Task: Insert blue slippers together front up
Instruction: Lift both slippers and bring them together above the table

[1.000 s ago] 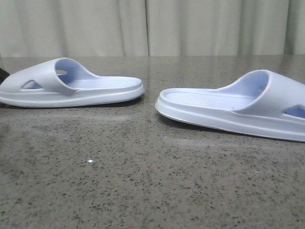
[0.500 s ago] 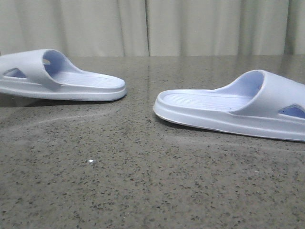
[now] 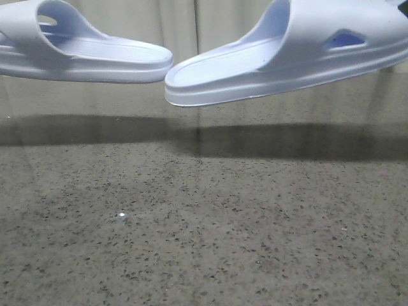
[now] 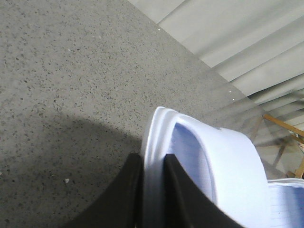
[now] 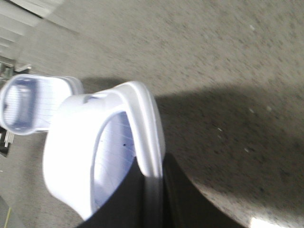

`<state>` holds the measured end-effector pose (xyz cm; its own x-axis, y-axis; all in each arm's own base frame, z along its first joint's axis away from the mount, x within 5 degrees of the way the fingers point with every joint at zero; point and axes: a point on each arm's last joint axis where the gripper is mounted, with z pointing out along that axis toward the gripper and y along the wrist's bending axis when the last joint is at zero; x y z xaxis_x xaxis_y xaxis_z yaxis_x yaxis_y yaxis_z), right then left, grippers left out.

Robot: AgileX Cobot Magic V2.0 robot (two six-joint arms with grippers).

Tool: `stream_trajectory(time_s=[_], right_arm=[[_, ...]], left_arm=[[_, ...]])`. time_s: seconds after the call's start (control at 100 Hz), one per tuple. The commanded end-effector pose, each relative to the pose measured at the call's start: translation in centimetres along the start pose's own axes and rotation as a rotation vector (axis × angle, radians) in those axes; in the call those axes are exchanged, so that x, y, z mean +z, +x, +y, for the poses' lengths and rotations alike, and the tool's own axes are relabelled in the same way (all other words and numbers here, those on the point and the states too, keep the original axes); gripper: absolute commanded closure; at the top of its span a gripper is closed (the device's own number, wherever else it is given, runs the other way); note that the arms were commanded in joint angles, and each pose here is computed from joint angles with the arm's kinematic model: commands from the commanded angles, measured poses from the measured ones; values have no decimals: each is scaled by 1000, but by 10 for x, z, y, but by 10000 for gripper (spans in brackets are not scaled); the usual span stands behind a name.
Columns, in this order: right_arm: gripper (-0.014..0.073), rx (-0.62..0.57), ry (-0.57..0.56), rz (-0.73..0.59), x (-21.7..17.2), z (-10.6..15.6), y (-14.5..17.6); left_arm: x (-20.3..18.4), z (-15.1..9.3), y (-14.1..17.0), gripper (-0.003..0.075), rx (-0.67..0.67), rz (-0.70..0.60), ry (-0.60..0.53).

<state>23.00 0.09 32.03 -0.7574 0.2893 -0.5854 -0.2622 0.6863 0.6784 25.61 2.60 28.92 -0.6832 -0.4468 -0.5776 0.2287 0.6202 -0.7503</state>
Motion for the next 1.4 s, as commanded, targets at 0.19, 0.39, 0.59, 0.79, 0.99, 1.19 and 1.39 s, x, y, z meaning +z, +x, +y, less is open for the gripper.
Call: stream_trajectory(time_s=[0.19, 0.39, 0.59, 0.79, 0.99, 1.19, 1.39], right_arm=[[701, -68, -139, -95, -17, 35, -21], [676, -139, -100, -54, -23, 42, -27], [675, -149, -90, -55, -26, 45, -30], [675, -131, -94, -47, -23, 40, -32], [676, -91, -144, -42, -11, 32, -38], [676, -94, -168, -18, 11, 25, -40], [676, -82, -193, -8, 27, 19, -43]], left_arm=[[-6, -18, -6, 705, 15, -31, 68], [-6, -10, -6, 705, 31, -23, -14], [-6, -8, -5, 705, 30, -21, -34], [-4, -17, -5, 705, 6, -20, 44], [2, -25, 0, 705, -8, 22, 97], [5, -34, 3, 705, -20, 43, 167], [6, -43, 3, 705, -61, 44, 247]])
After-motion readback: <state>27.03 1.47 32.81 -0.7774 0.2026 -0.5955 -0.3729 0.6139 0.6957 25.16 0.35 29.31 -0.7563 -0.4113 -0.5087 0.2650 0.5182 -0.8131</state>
